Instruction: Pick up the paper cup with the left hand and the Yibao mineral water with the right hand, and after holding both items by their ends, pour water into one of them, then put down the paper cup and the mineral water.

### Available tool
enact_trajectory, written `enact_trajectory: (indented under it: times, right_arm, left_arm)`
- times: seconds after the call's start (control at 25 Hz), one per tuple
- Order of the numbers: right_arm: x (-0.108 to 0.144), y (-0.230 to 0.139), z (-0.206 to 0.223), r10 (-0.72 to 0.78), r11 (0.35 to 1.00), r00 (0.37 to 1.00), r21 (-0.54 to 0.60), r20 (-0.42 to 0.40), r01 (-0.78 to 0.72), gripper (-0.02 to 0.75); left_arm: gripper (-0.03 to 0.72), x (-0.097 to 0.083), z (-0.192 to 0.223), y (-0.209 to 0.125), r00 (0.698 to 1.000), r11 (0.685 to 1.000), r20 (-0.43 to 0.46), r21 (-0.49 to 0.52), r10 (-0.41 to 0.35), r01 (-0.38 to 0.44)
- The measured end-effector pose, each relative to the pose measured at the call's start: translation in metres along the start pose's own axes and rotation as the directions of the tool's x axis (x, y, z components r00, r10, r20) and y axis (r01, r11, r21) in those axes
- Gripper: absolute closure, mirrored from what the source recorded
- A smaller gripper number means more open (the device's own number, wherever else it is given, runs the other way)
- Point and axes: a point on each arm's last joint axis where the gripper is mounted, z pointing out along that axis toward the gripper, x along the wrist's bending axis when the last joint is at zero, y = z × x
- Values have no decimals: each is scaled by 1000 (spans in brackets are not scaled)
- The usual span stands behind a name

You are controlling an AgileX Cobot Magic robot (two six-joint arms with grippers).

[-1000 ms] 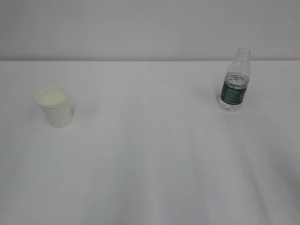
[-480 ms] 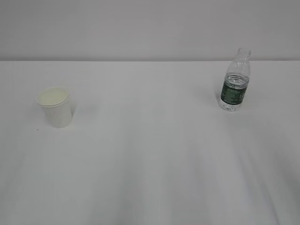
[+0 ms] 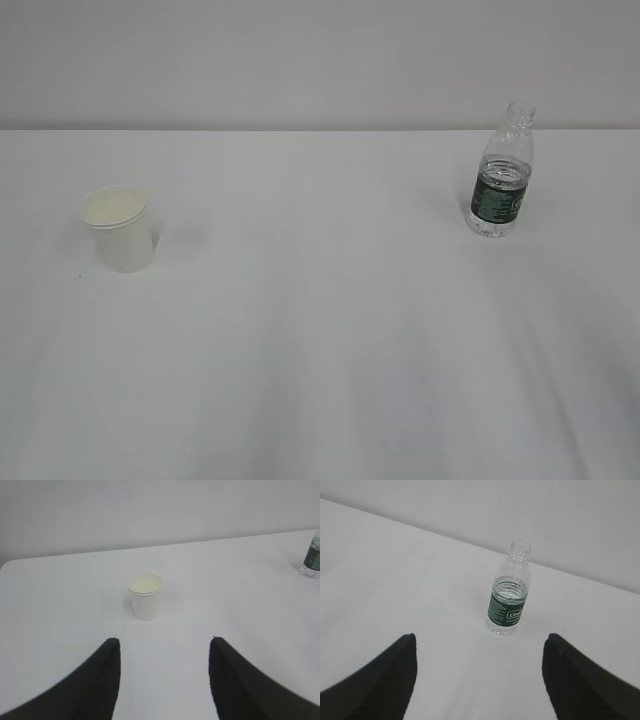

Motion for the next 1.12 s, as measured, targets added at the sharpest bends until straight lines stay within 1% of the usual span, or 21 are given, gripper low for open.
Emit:
enact_trajectory:
  times: [0.44, 0.64, 0.88, 1.12]
  right_arm:
    - [0, 0, 0, 13, 1000, 1000, 0, 0, -13, 148]
    - [0, -5, 0, 63, 996, 998, 58, 11, -64, 148]
    - [-4, -12, -1, 125, 984, 990, 119, 64, -132, 148]
    - [-10, -14, -1, 167, 975, 975, 121, 149, -185, 148]
  left_arm:
    - [284, 0, 0, 0, 1000, 1000, 0, -2, 0, 0]
    - [284, 0, 0, 0, 1000, 1000, 0, -2, 0, 0]
    - [284, 0, 0, 0, 1000, 1000, 0, -2, 0, 0]
    - [284, 0, 0, 0, 1000, 1000, 0, -2, 0, 0]
